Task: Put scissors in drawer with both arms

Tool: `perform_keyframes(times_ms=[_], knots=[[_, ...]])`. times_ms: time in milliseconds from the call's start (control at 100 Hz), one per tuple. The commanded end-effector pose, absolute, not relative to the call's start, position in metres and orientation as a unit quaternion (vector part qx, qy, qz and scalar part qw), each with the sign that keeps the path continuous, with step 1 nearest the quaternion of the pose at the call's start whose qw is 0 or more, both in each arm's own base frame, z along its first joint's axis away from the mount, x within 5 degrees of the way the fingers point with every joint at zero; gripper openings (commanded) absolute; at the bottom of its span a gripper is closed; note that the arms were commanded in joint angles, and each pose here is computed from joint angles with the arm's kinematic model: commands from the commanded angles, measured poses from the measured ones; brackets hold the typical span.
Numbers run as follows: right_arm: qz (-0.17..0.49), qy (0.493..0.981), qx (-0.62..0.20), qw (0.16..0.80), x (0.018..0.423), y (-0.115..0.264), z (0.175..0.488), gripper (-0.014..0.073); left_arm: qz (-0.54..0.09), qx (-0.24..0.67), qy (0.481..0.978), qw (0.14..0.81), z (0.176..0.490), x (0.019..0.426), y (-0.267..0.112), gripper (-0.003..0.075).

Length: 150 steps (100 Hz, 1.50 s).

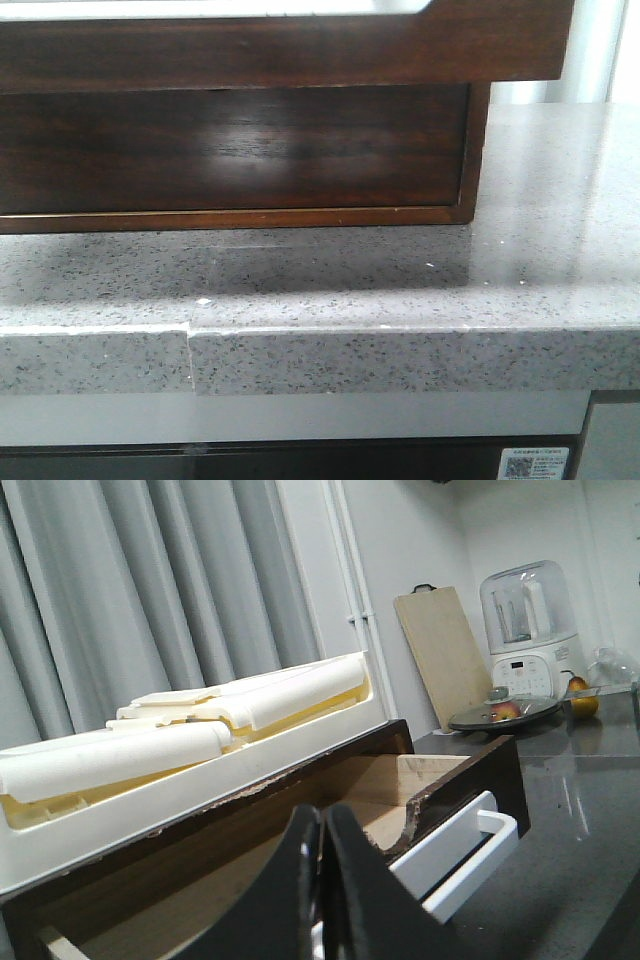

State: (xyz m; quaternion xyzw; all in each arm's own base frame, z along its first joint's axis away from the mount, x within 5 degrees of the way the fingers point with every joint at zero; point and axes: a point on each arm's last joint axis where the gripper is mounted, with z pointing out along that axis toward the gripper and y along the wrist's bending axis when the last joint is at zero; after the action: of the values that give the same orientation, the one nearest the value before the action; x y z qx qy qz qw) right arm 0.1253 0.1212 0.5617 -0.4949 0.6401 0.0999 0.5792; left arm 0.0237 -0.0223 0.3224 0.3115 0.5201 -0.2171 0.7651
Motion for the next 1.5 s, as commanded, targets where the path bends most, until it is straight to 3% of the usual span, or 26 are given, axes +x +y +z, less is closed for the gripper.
perform_keyframes(times_ms=[0, 330, 700, 1150, 1490], knots=[[0.109, 0.603, -0.458, 0.644, 0.109, 0.106, 0.575, -0.0041, -0.257, 0.286, 0.494, 0.780, 0.326, 0.017, -0.018, -0.0022], [0.126, 0.558, -0.403, 0.714, 0.066, 0.068, 0.523, -0.0041, -0.296, 0.271, 0.531, 0.746, 0.288, 0.021, -0.023, -0.0022], [0.144, 0.534, -0.344, 0.759, 0.030, 0.032, 0.414, -0.0041, -0.290, 0.282, 0.552, 0.729, 0.269, 0.026, -0.029, -0.0022], [0.205, 0.618, -0.333, 0.681, 0.038, 0.042, 0.291, -0.0041, -0.286, 0.286, 0.563, 0.720, 0.263, 0.027, -0.030, -0.0022], [0.203, 0.629, -0.298, 0.688, 0.049, 0.045, 0.256, -0.0041, -0.286, 0.286, 0.563, 0.720, 0.263, 0.027, -0.030, -0.0022]])
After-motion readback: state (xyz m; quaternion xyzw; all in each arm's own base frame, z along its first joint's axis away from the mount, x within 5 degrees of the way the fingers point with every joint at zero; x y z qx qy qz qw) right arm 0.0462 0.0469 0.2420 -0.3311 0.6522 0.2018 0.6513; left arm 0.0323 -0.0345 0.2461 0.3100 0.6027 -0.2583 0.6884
